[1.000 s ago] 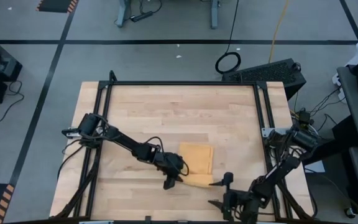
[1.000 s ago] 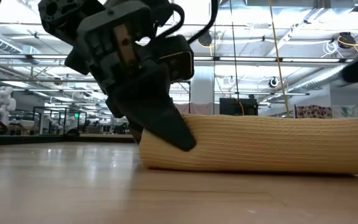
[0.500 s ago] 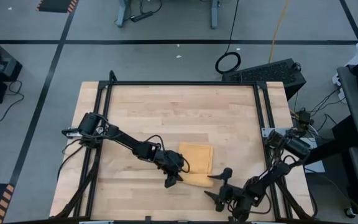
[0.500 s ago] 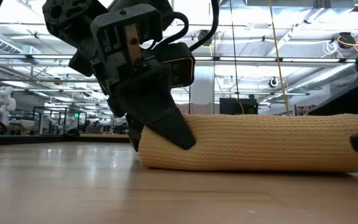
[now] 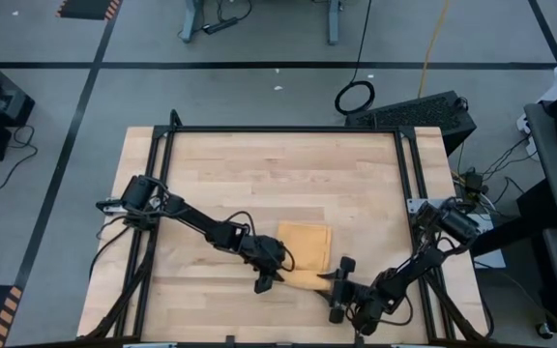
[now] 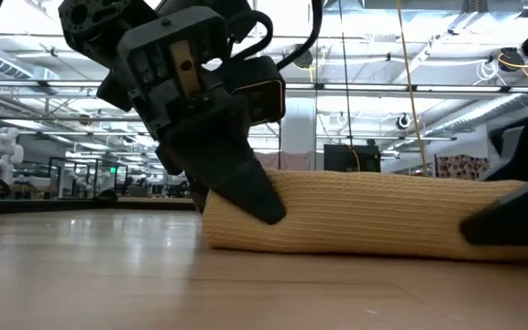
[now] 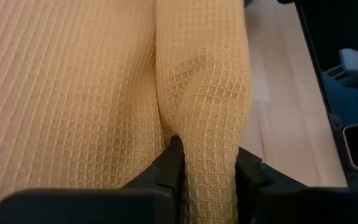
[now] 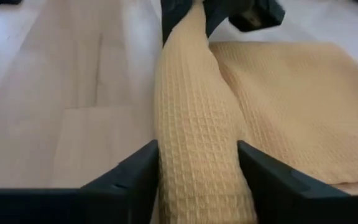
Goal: Roll towel
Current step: Roll the yellow towel
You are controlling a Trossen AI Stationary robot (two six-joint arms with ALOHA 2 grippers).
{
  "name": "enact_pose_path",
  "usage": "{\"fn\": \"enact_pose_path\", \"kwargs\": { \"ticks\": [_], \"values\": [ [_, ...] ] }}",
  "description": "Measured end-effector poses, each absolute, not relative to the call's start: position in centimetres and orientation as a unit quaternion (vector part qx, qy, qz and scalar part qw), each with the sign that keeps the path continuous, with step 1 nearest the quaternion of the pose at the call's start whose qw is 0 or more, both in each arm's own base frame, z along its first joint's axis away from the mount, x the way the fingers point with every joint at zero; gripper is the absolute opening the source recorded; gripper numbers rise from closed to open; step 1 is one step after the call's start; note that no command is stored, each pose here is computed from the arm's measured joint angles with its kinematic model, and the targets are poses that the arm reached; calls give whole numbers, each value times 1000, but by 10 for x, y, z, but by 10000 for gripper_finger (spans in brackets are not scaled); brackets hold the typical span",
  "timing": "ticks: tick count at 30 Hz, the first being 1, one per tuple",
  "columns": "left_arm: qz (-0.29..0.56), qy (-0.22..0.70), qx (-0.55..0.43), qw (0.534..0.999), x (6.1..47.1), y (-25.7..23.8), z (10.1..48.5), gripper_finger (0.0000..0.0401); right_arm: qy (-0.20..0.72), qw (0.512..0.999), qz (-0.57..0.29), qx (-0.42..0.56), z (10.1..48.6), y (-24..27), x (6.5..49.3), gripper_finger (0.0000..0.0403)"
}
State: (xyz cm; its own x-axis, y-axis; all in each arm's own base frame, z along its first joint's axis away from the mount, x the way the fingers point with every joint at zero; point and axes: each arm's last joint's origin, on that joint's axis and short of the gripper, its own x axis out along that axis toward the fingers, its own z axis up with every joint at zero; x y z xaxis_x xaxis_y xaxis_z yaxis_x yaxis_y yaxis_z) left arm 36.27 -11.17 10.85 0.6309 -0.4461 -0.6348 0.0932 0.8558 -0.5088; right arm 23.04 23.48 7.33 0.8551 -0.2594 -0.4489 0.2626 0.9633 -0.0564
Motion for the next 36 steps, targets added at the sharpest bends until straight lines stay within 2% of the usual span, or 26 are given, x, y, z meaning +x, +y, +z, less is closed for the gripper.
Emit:
{"fn": "enact_pose_path", "kwargs": {
  "ticks": [8, 16, 22, 25, 31, 36],
  "values": [
    [-168, 413, -170, 879, 354, -113, 125, 82, 239, 960, -139, 46, 74, 231, 236, 138],
    [-165, 397, -116, 895, 337, -116, 165, 82, 244, 955, -151, 80, 73, 224, 243, 132],
    [-130, 402, -70, 904, 327, -136, 161, 87, 253, 953, -140, 92, 74, 220, 251, 132],
    [-132, 424, -68, 894, 322, -145, 153, 116, 254, 953, -137, 90, 74, 218, 253, 132],
    [-103, 457, -30, 883, 304, -162, 149, 215, 276, 948, -123, 99, 74, 212, 259, 132],
    [-47, 418, 32, 907, 293, -179, 153, 265, 289, 944, -111, 112, 74, 208, 265, 132]
  ]
}}
